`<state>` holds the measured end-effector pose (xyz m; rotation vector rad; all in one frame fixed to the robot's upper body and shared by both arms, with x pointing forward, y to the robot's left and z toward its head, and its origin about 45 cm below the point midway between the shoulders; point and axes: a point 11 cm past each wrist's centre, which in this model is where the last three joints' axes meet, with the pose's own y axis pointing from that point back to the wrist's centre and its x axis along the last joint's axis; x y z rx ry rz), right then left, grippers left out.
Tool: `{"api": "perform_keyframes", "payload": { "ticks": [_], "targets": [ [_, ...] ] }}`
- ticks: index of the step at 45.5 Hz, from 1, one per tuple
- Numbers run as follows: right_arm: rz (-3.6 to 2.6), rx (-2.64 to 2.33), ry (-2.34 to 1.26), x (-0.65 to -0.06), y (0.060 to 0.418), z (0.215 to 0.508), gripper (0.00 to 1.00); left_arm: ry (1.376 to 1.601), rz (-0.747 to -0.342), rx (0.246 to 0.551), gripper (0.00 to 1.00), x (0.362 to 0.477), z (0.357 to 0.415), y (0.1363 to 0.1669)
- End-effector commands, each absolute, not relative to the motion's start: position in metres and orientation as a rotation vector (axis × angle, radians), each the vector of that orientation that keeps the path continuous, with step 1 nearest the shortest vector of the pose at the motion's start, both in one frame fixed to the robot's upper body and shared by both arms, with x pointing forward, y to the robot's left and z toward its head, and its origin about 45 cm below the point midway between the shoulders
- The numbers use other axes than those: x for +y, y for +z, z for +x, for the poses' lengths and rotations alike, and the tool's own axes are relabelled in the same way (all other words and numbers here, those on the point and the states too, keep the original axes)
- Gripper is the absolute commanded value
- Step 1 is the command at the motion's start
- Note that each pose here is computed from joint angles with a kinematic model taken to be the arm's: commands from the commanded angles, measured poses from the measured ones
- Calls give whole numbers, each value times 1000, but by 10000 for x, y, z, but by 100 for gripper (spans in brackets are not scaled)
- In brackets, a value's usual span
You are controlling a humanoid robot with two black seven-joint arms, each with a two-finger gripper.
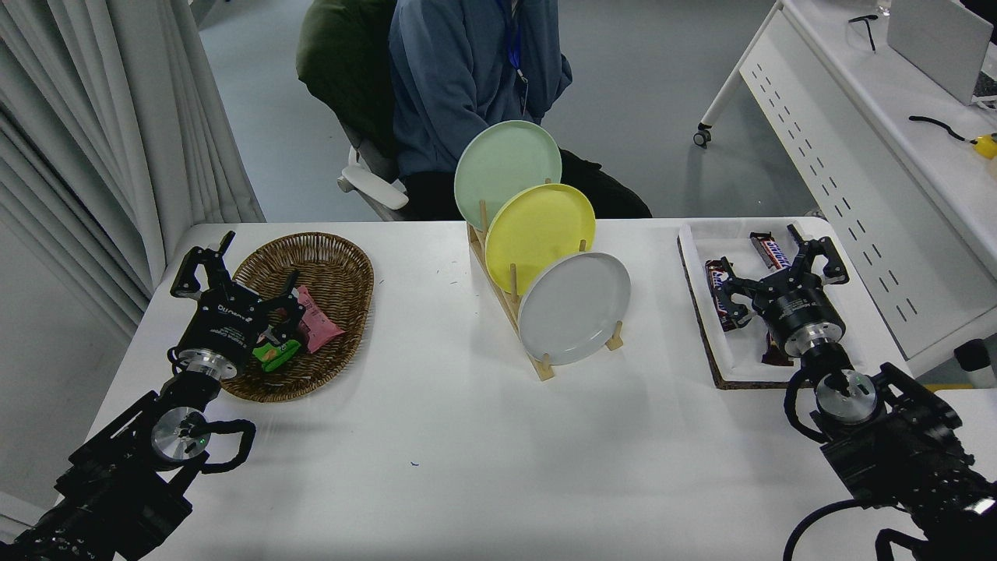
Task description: Place the plate on the table
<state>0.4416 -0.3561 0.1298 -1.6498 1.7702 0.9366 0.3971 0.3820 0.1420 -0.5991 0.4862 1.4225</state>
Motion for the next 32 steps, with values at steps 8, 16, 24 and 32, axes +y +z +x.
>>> {"api": "perform_keyframes", "payload": {
  "ticks": [8, 16, 24, 32],
  "targets": [
    [-1645, 1785, 937, -3593, 1277, 4400, 99, 1422, -600, 486, 100, 3818, 3975, 1423],
    [-1628, 1806, 931, -3624, 1304, 4430, 99, 1422, -600, 486, 100, 3818, 3975, 1423],
    [-1598, 1845, 934, -3683, 1291, 4426, 99, 1422, -600, 487, 100, 3816, 3971, 1420],
    [-1592, 1855, 921, -3722, 1345, 4458, 99, 1421, -602, 484, 100, 3816, 3976, 1427]
  ]
}}
